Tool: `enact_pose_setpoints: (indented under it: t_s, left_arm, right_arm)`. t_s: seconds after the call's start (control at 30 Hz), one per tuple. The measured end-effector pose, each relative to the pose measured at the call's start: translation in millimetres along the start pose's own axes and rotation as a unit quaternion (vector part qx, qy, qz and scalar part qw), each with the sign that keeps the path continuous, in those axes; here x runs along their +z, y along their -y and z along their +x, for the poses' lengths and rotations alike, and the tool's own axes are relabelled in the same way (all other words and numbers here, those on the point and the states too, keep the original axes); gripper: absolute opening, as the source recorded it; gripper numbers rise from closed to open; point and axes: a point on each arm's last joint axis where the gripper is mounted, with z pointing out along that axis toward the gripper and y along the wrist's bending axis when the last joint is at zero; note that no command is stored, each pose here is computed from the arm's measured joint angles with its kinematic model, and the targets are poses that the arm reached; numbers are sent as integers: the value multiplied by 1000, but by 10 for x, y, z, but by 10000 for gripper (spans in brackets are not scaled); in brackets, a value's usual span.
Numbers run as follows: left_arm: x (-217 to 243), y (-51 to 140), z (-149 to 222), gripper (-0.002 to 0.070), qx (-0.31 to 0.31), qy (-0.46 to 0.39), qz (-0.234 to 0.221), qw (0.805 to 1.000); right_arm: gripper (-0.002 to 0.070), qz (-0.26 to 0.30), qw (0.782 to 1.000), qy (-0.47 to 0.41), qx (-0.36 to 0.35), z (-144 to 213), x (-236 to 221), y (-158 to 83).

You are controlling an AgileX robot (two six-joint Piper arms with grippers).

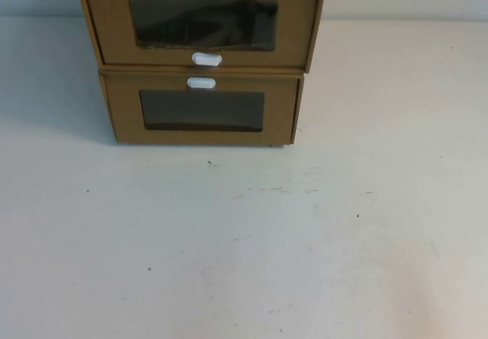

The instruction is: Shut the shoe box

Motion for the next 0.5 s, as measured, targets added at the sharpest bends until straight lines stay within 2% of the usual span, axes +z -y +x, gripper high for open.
enact_pose_setpoints:
  t_s: [0.27,0.5]
  left_arm:
    - [0,0,0,-5,0,0,0,1000]
    - [0,2,1,-5,-1,-1,1,1000]
  right_arm:
    - [-12,4,1000,-23,-1,41,-1,7]
    - [-12,-8,996,-91,-16,168,-14,-11]
